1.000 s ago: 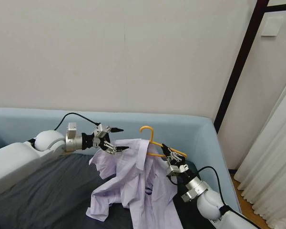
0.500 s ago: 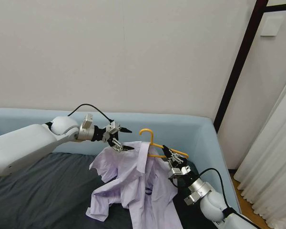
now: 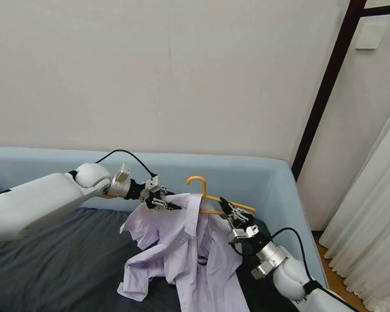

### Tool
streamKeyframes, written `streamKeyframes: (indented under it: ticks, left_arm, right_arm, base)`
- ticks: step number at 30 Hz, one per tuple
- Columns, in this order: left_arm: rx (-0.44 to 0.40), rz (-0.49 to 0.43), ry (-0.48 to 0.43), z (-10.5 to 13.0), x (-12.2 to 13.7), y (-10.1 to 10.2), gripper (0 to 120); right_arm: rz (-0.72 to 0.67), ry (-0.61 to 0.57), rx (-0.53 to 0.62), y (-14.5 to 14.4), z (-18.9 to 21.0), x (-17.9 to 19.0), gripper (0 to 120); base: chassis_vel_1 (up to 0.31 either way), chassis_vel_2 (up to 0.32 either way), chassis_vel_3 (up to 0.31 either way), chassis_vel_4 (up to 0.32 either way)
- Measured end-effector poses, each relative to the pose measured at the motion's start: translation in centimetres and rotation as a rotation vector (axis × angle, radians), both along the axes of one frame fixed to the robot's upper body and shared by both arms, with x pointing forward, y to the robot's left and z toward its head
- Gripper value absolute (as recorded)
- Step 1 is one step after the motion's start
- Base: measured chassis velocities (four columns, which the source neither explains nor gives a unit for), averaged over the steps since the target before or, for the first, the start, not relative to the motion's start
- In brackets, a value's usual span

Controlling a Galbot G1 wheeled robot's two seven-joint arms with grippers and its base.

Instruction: Pick up the clothes from the sofa and hang them on the clothes hanger.

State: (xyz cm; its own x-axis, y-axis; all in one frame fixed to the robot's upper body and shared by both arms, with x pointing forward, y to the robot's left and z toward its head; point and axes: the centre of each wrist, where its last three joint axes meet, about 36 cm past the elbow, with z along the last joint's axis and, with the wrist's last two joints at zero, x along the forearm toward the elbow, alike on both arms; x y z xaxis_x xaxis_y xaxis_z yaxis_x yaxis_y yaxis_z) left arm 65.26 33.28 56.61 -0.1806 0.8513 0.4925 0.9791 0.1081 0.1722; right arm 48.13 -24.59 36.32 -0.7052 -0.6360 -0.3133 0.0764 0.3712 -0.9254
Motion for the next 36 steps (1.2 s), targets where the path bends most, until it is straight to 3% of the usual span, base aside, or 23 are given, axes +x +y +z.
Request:
streamKeyframes:
  ticks: [6, 18, 23, 32, 36]
  left_arm:
    - [-0.004, 0.003, 0.005, -0.4, -0.1, 0.0, 2]
    - [-0.017, 0.023, -0.001, -0.9, -1.3, 1.4, 2]
    - [-0.026, 0.032, -0.014, -1.0, -1.7, 1.8, 2]
    - [-0.033, 0.053, -0.048, -1.1, -1.6, 2.3, 1]
    - [-0.038, 0.05, -0.063, -1.0, -1.7, 2.3, 1]
  right_arm:
    - [0.008, -0.01, -0.005, 0.1, 0.0, 0.4, 4]
    - [0.022, 0.002, 0.005, 0.7, -0.5, 0.2, 4]
    - [0.004, 0.056, 0.07, 1.7, -0.6, -0.8, 4]
    - [0.017, 0.266, 0.337, 2.5, -0.1, -4.2, 34]
    - [0.033, 0.454, 0.536, 1.4, 0.7, -6.2, 52]
  base:
    - [0.0, 0.0, 0.0, 0.0]
    - [0.0, 0.0, 0.0, 0.0]
    - [0.0, 0.0, 0.0, 0.0]
    - [0.0, 0.0, 0.0, 0.0]
    - [0.0, 0.0, 0.0, 0.0]
